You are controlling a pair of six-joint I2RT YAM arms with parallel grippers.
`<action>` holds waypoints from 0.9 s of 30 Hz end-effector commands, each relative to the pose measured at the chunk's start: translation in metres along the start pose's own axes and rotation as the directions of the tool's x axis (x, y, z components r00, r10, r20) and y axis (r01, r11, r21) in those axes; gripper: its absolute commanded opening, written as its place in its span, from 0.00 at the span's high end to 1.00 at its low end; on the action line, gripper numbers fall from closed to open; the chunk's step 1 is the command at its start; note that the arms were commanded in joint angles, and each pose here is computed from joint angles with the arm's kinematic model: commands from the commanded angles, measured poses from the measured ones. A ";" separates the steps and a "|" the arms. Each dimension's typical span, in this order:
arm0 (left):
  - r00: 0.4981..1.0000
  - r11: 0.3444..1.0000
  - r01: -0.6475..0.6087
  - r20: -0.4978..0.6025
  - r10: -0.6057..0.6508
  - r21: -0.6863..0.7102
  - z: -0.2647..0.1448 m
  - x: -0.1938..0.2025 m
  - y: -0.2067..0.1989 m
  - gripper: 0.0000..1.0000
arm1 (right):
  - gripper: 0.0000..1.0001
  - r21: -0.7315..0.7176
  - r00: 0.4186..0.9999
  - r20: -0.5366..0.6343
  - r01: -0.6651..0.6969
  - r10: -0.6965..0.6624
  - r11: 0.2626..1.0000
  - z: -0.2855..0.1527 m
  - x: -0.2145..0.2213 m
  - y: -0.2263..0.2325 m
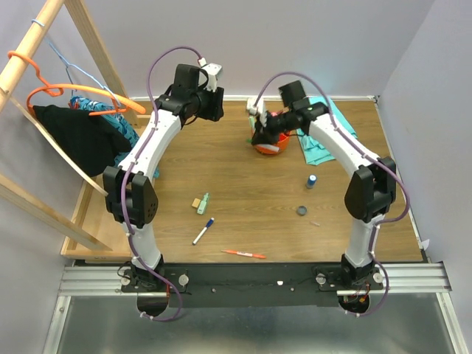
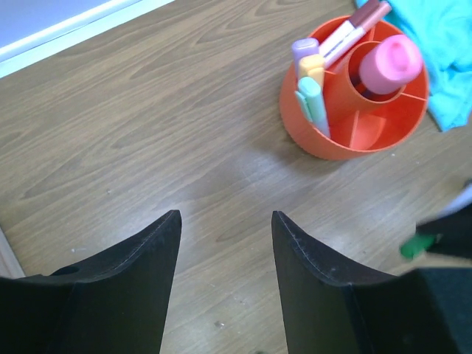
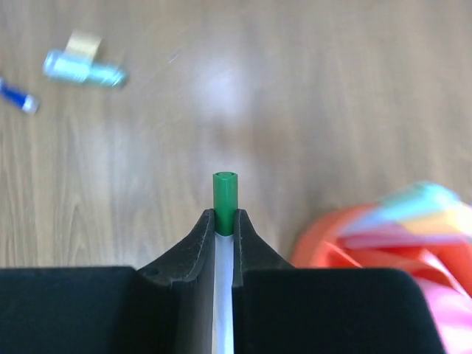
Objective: Sort the stationery into containers
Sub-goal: Pick up the pen from the center of the board, then place the pen in the storage box.
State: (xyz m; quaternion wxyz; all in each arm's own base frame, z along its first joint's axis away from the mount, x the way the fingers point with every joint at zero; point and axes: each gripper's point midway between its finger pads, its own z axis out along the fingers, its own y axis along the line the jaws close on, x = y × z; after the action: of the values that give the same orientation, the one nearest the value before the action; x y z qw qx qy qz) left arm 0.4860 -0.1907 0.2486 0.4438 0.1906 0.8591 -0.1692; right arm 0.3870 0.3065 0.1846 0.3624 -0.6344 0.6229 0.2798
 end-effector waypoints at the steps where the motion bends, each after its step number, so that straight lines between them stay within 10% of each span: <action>1: 0.996 0.994 0.010 0.088 -0.020 0.111 -0.029 -0.032 -0.025 0.39 | 0.91 0.059 0.950 0.261 -0.190 0.169 0.980 -0.047 -0.063 -0.040; 10: 0.997 0.983 0.011 0.079 -0.026 0.181 -0.021 -0.029 -0.035 0.39 | 0.91 0.161 0.789 0.557 -0.407 0.258 0.899 -0.117 -0.088 -0.144; 27: 0.999 0.980 -0.016 0.044 0.008 0.199 -0.005 -0.014 -0.034 0.38 | 0.91 0.265 0.732 0.650 -0.469 0.203 0.842 -0.117 -0.027 -0.230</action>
State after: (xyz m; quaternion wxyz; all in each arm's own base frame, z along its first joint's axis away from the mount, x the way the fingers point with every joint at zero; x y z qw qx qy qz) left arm 0.4695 -0.2170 0.2666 0.4392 0.2210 0.8344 -0.2493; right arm 0.5797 0.2300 0.2983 0.5788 -0.3146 0.6414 0.3933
